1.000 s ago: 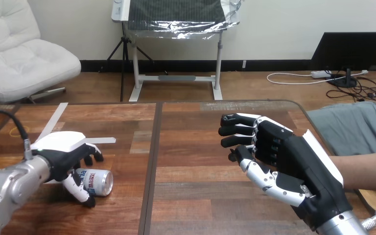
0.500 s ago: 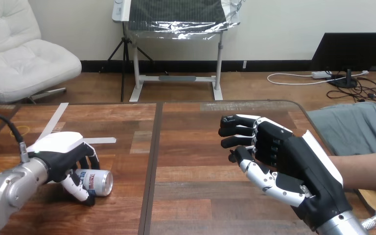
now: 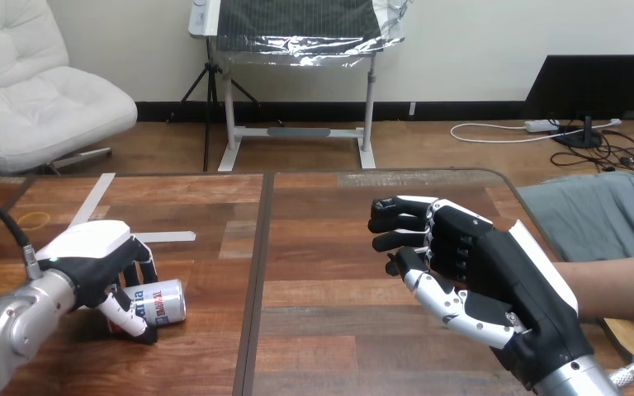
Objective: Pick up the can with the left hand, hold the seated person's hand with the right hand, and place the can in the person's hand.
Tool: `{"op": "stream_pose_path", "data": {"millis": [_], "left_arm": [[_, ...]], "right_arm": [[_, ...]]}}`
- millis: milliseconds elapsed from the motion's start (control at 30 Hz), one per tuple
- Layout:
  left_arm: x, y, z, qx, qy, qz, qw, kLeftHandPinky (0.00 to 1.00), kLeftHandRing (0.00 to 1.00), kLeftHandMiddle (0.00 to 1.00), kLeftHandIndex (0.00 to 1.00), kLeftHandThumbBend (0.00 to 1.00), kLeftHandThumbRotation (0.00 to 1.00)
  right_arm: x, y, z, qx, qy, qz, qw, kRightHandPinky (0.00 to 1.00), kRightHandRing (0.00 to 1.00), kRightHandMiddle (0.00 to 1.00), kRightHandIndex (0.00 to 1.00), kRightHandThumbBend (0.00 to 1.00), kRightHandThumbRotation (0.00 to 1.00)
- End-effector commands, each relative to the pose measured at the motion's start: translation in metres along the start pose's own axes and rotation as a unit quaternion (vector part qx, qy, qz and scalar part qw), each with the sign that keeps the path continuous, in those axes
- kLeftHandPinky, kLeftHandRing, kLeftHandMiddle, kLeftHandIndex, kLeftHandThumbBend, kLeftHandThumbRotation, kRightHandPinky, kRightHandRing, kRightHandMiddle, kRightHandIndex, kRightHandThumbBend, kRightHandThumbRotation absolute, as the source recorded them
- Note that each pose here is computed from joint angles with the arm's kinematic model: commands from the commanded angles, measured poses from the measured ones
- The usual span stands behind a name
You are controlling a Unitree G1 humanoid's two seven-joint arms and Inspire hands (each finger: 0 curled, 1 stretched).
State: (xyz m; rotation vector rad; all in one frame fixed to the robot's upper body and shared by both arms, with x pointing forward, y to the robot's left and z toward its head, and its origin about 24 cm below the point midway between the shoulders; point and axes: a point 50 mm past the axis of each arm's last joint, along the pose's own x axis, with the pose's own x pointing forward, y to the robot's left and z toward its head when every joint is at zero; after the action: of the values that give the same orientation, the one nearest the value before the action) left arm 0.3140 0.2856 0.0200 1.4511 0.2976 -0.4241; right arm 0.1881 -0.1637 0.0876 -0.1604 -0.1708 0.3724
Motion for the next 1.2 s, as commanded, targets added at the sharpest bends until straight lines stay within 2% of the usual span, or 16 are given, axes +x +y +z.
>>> {"op": "stream_pose_path", "data": {"millis": [0,100,767,967,1167], "left_arm": [[-0.0010,-0.0218,-0.0020,0.017,0.013,-0.036,0.9991,0.48,0.48,0.47,0.49,0.61,0.00],[-0.0011,-0.0223,-0.0014,0.015,0.011,-0.033,0.9993,0.44,0.45,0.46,0.49,0.61,0.00],[-0.0009,-0.0252,0.0021,0.026,0.000,-0.019,0.9995,0.50,0.50,0.50,0.52,0.61,0.00],[-0.0009,-0.0251,0.0036,0.028,-0.004,-0.005,0.9996,0.49,0.51,0.51,0.53,0.62,0.00],[-0.0013,-0.0242,0.0056,0.010,-0.012,0.012,0.9998,0.51,0.52,0.54,0.55,0.63,0.00]], "right_arm": [[0.0094,-0.0041,0.0190,-0.019,-0.047,0.006,0.9987,0.60,0.71,0.73,0.72,0.26,0.00],[0.0093,-0.0041,0.0190,-0.018,-0.047,0.007,0.9987,0.60,0.71,0.73,0.72,0.26,0.00],[0.0085,-0.0049,0.0199,-0.024,-0.046,0.009,0.9986,0.59,0.68,0.71,0.69,0.26,0.00],[0.0089,-0.0051,0.0202,-0.028,-0.047,0.009,0.9985,0.58,0.68,0.70,0.69,0.25,0.00],[0.0091,-0.0047,0.0203,-0.025,-0.046,0.009,0.9986,0.58,0.67,0.70,0.68,0.25,0.00]]}}
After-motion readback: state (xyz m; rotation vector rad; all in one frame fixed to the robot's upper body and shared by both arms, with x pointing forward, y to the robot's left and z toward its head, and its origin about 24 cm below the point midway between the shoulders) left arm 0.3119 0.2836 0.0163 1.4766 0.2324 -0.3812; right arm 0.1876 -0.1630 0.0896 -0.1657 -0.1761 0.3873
